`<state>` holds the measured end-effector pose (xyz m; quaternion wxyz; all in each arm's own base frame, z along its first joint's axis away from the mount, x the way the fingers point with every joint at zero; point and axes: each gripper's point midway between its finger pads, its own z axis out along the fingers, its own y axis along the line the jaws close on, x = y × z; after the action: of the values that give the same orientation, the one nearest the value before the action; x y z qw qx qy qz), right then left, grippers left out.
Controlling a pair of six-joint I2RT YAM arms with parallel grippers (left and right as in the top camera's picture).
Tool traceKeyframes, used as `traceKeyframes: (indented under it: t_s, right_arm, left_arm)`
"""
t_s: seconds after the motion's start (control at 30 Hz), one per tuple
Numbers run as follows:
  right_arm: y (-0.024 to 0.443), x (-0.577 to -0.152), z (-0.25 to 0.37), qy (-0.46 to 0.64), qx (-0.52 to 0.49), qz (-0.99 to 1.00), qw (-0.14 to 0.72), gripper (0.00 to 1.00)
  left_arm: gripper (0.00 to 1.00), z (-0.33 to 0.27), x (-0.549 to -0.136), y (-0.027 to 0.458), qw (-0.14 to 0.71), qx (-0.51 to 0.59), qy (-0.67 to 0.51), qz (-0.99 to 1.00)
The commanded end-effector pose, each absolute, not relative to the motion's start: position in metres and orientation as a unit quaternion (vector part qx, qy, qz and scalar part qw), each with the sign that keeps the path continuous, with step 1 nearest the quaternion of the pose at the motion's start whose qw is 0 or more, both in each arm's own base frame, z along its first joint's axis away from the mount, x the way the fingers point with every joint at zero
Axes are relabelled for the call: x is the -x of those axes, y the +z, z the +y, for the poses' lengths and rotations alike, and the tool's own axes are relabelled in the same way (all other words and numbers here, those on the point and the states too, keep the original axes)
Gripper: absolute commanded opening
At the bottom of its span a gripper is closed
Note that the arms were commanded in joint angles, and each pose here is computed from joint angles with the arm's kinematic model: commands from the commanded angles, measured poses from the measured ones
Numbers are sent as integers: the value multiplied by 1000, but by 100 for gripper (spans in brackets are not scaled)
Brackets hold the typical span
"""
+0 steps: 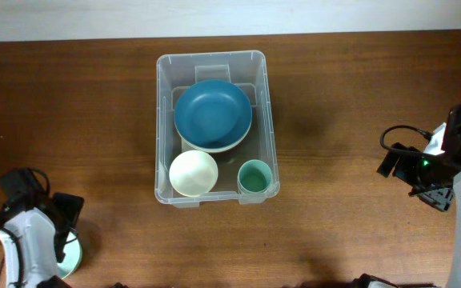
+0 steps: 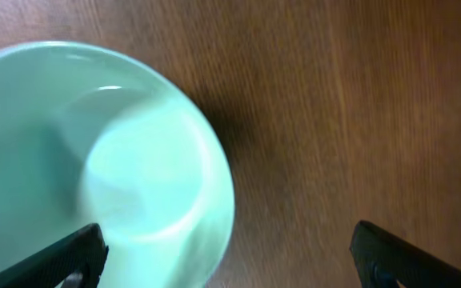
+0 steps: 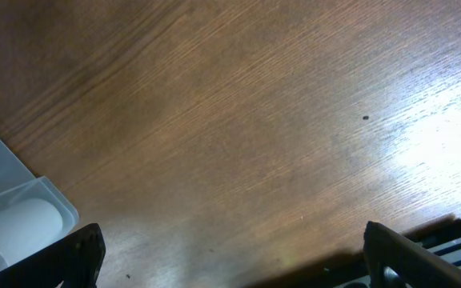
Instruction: Pack container
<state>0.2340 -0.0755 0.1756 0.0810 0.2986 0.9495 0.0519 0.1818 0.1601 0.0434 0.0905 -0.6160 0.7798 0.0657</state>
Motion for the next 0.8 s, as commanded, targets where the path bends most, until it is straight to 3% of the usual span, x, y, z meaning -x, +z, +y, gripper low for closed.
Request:
traceKeyframes:
  t_s: [0.0, 0.2, 0.23, 0.33, 0.5, 0.67, 0.77]
  right_arm:
    - [175, -233, -78, 47, -297, 950, 81, 99]
    - [175, -233, -78, 47, -297, 950, 81, 99]
    - [175, -232, -78, 47, -297, 950, 80, 99]
    - [175, -232, -78, 47, -297, 951, 79, 99]
    - [175, -232, -78, 47, -297, 951, 79, 99]
    - [175, -232, -78, 47, -297, 951, 79, 99]
    - [175, -232, -78, 47, -297, 951, 79, 99]
  left_arm:
    - [98, 158, -179, 30, 74, 620, 64, 778]
    - [89, 158, -184, 10, 51, 600, 58, 796]
    - [83, 158, -183, 7, 46, 600, 57, 797]
    - [77, 155, -182, 1, 33, 600, 54, 798]
    - [48, 155, -183, 0, 33, 600, 54, 798]
    - [27, 156, -183, 0, 34, 600, 54, 798]
    - [21, 158, -187, 3, 39, 599, 54, 798]
